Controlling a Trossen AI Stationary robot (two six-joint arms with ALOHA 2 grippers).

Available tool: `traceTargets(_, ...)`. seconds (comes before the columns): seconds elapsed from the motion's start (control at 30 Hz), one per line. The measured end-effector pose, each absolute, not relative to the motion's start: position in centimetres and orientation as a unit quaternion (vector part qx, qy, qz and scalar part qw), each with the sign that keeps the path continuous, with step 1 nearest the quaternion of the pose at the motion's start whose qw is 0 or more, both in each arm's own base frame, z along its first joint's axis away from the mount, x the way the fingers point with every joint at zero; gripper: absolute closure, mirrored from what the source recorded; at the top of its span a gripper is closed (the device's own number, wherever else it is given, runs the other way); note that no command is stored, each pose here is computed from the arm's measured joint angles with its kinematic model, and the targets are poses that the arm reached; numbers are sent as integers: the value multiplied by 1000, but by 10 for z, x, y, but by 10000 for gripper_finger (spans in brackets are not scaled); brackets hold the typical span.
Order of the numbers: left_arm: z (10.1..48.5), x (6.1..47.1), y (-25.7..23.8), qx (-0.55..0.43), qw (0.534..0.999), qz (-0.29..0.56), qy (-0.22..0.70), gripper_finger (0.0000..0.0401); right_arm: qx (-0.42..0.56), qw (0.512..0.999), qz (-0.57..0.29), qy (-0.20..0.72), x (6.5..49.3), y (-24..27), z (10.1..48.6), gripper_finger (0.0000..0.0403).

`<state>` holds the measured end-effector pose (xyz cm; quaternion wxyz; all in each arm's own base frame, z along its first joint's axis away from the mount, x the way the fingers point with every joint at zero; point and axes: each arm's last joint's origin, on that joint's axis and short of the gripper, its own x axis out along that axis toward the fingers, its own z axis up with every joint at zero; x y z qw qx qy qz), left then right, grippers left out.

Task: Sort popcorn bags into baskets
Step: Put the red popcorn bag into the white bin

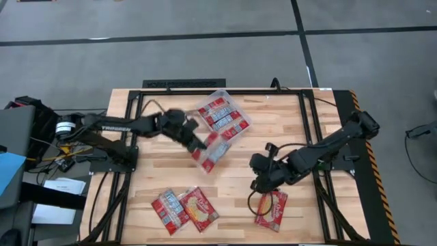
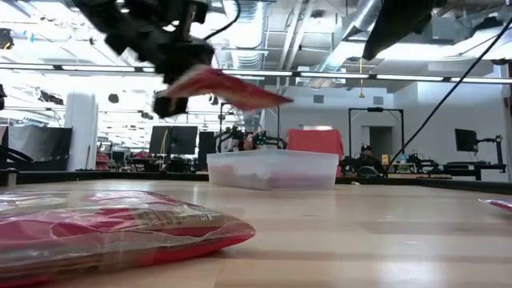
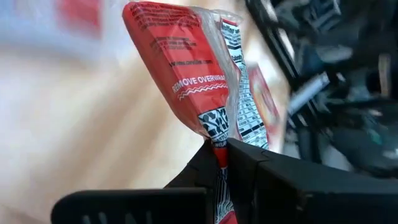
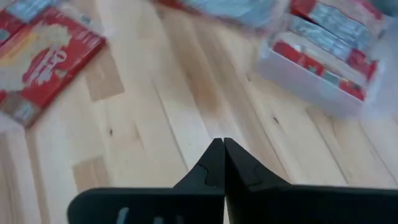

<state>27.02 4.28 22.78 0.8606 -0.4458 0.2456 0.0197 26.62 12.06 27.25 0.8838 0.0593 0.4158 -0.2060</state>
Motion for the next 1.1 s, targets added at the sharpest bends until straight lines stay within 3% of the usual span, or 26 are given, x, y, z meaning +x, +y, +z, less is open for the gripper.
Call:
traceTargets(0.2,266,289,88,-356,896,54,259,400,69,869,-231,432,262,122,266,376)
traceTargets(0.4,274,323,139,-282,911,80,291,401,72,868,-230,435,263,127,262,384)
traceTargets(0.7,237,366,189,-246,901,100,342,401,101,863,-241,432,257,134,261,382)
traceTargets(1.1,199,382,193,-271,882,76,378,387,113,861,-246,431,253,138,261,391)
